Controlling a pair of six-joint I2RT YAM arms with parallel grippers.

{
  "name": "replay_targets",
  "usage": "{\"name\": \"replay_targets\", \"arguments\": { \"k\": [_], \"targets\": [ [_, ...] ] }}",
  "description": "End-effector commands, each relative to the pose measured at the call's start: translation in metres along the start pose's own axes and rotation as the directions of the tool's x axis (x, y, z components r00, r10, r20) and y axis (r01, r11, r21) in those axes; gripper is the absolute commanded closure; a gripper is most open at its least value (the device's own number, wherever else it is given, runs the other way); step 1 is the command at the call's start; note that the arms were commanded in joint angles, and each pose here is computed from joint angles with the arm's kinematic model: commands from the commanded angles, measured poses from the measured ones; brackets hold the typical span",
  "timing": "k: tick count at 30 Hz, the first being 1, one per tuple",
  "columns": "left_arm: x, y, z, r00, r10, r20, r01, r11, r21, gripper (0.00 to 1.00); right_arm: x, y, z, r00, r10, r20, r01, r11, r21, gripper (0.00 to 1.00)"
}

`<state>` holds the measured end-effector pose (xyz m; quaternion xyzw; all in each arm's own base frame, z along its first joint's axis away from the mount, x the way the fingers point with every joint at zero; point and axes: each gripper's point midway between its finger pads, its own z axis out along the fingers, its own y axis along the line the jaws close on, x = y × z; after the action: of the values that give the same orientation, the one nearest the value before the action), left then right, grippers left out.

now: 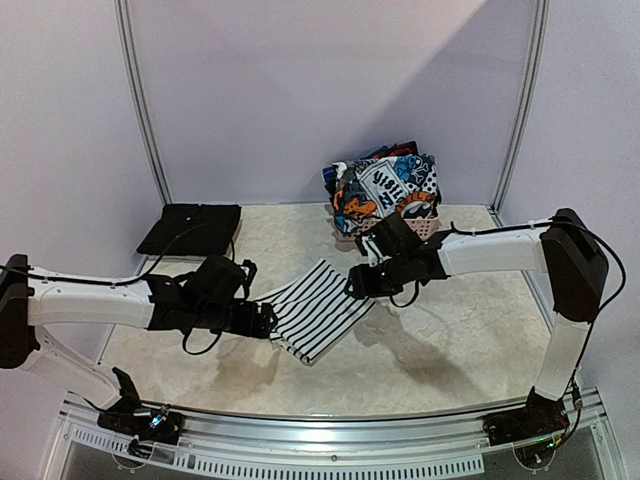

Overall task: Fold and stack the mixed laundry pile
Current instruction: Move the square-folded tank top to the center of the board.

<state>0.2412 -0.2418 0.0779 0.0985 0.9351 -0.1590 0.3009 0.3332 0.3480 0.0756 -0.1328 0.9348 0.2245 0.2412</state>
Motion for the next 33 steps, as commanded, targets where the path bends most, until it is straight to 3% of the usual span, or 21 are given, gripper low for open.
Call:
{"name": "replay_targets", "arguments": {
  "k": [1, 10, 19, 28, 33],
  "targets": [
    [0.004, -0.016, -0.001, 0.997, -0.075, 0.027, 0.071, 0.991, 0.114, 0.06, -0.002, -0.016, 0.011, 1.000, -0.007, -0.024, 0.007, 1.000, 0.024, 0.41],
    [0.005, -0.025, 0.011, 0.978, -0.201, 0.061, 0.184, 0.960, 0.211, 0.07, 0.031, -0.027, 0.047, 0.995, 0.012, -0.102, -0.011, 1.000, 0.002, 0.51],
    [0.015, -0.020, 0.022, 0.970, -0.243, 0.021, 0.235, 0.954, 0.185, 0.16, 0.061, -0.024, 0.043, 0.990, 0.061, -0.126, -0.065, 0.997, -0.030, 0.67],
    [0.016, 0.007, -0.004, 0.983, -0.182, 0.032, 0.181, 0.983, 0.039, 0.14, 0.119, 0.022, 0.029, 0.976, 0.134, -0.172, -0.142, 0.989, -0.035, 0.66],
    [0.016, 0.026, -0.021, 0.984, -0.168, 0.053, 0.169, 0.985, -0.029, 0.11, 0.123, 0.055, 0.013, 0.983, 0.091, -0.157, -0.107, 0.990, -0.096, 0.58]
  ]
}}
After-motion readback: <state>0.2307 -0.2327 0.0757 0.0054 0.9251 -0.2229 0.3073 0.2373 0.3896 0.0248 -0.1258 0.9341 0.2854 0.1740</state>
